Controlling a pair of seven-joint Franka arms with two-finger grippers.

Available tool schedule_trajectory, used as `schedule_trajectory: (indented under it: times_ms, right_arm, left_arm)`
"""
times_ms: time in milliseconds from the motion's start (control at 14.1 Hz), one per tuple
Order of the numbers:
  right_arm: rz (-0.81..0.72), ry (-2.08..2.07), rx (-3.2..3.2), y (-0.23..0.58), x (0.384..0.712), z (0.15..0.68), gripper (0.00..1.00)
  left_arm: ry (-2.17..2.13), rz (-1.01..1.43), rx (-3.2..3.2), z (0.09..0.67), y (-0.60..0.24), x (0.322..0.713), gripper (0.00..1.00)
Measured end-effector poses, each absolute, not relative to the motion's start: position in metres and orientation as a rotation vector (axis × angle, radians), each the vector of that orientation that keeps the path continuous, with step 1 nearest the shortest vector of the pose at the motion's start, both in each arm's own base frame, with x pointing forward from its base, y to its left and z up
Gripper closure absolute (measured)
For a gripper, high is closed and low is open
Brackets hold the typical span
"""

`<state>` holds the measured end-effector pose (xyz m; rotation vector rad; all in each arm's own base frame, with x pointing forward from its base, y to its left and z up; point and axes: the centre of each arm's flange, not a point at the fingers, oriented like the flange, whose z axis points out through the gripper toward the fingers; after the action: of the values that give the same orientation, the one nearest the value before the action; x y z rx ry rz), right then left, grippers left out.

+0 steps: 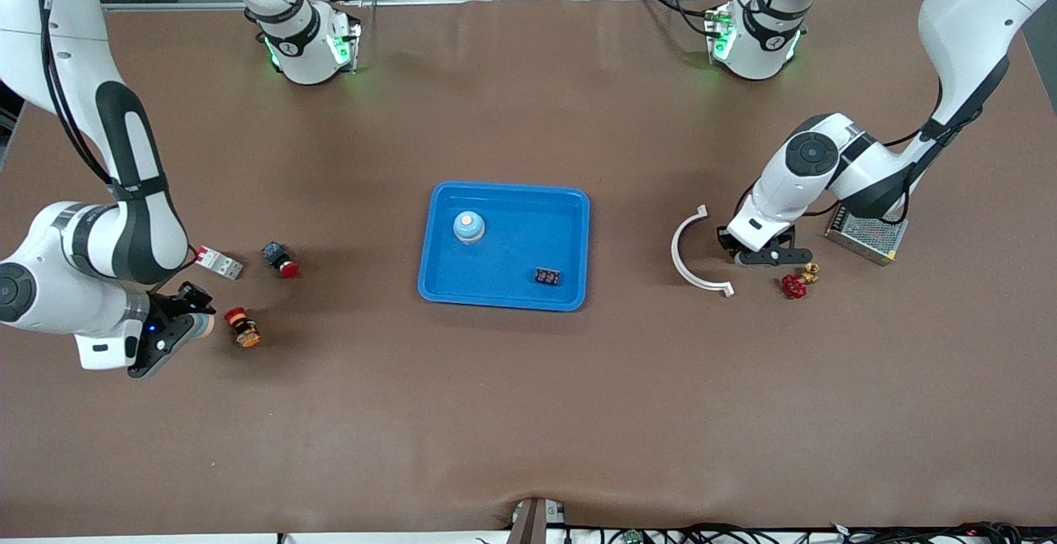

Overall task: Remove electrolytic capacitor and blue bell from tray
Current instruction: 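Release the capacitor beside the white arc while the right gripper lowers the bell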

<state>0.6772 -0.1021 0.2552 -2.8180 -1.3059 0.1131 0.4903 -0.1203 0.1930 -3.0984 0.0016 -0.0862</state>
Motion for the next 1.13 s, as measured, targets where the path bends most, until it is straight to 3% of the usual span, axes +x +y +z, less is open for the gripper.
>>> schedule_trajectory:
  times_ms: [355, 567, 851, 922, 1135]
  right_arm:
    - [0.149, -1.334, -2.784, -0.113, 0.673, 0.23, 0.32]
    - [0.139, -1.375, -2.77, -0.116, 0.672, 0.212, 0.32]
    - [0.124, -1.402, -2.765, -0.118, 0.672, 0.206, 0.32]
    - [0.121, -1.41, -2.763, -0.118, 0.672, 0.206, 0.32]
    - [0.096, -1.462, -2.749, -0.121, 0.672, 0.204, 0.32]
  left_arm:
    - [-0.03, -0.07, -3.113, 0.189, -0.121, 0.49, 0.69]
    - [-0.141, -0.064, -3.116, 0.187, -0.125, 0.488, 0.45]
    - [-0.43, -0.065, -3.109, 0.207, -0.161, 0.485, 0.05]
    - [-0.554, -0.032, -3.103, 0.22, -0.176, 0.488, 0.0]
    - [-0.89, 0.078, -3.053, 0.259, -0.23, 0.503, 0.0]
